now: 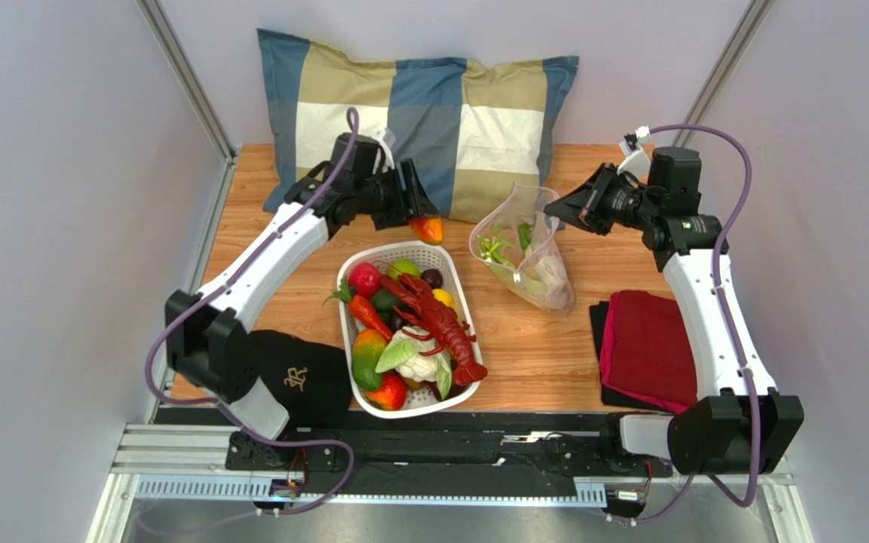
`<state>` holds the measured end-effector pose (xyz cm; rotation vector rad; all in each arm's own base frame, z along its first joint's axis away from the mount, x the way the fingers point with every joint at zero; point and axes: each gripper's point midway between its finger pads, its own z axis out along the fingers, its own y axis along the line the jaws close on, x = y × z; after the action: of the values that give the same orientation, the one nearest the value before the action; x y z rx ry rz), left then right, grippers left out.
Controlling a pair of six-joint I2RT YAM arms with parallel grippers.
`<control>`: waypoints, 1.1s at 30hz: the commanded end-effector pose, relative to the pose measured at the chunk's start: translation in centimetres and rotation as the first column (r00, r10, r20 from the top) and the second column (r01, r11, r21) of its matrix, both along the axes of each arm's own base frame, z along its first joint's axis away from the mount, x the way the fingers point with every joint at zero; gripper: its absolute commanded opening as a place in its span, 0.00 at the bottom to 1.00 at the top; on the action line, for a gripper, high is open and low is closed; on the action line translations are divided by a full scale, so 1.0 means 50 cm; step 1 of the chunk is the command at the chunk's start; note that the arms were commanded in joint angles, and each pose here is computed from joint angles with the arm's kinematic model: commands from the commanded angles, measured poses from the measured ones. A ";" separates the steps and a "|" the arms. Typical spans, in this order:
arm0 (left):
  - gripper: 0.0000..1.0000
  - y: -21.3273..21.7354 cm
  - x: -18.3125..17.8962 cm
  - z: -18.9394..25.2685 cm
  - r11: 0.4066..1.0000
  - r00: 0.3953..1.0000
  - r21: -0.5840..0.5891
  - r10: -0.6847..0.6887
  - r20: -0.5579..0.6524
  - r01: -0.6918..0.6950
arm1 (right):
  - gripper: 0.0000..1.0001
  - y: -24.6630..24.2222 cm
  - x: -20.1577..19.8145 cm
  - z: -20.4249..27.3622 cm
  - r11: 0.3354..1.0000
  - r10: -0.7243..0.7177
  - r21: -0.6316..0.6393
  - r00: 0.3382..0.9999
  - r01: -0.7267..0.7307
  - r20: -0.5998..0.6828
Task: Place the food in the zip-top bag and seal the zipper
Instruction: Pick up the fake fruit from the bin, then place the fake fruit in the zipper food storage bag.
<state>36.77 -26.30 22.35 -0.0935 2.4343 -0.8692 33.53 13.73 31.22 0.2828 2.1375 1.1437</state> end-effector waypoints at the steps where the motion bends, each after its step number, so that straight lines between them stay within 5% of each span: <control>1: 0.48 -0.010 0.026 0.257 0.998 0.867 -0.027 -0.036 0.497 0.057 | 0.00 0.008 0.003 0.020 0.999 0.025 0.041 0.999 -0.027 0.034; 5: 0.48 -0.050 -0.009 0.406 0.995 0.610 0.023 -0.075 0.789 0.093 | 0.00 0.013 0.009 0.018 0.997 0.028 0.065 0.999 -0.029 0.019; 7: 0.47 -0.074 -0.024 0.429 0.994 0.530 0.047 -0.092 0.843 0.098 | 0.00 0.017 0.013 0.020 0.996 0.030 0.085 0.999 -0.031 0.011; 11: 0.46 -0.161 -0.078 0.493 0.983 0.259 0.112 -0.146 0.955 0.143 | 0.00 0.020 0.019 0.027 0.995 0.039 0.096 0.999 -0.039 0.007; 16: 0.45 -0.232 -0.075 0.454 0.972 0.105 0.208 -0.219 0.970 0.109 | 0.00 0.025 0.021 0.041 0.991 0.050 0.123 0.999 -0.050 0.004; 26: 0.56 -0.319 -0.076 0.368 0.932 0.001 0.344 -0.346 0.938 0.109 | 0.00 0.037 0.012 0.065 0.979 0.071 0.194 0.997 -0.067 -0.014; 29: 0.76 -0.316 -0.085 0.376 0.926 0.024 0.358 -0.363 0.931 0.119 | 0.00 0.018 0.022 0.074 0.971 0.041 0.237 0.999 -0.033 -0.030; 30: 0.99 -0.315 -0.085 0.376 0.922 0.043 0.368 -0.376 0.926 0.124 | 0.00 0.019 0.021 0.077 0.968 0.042 0.248 0.998 -0.032 -0.037; 33: 0.99 -0.291 -0.097 0.389 0.907 0.114 0.394 -0.412 0.904 0.150 | 0.00 0.015 0.020 0.086 0.967 0.038 0.251 0.999 -0.030 -0.025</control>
<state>33.58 -42.86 35.72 0.8778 1.2136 -0.4634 34.48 14.35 32.66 0.4231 2.1039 1.3818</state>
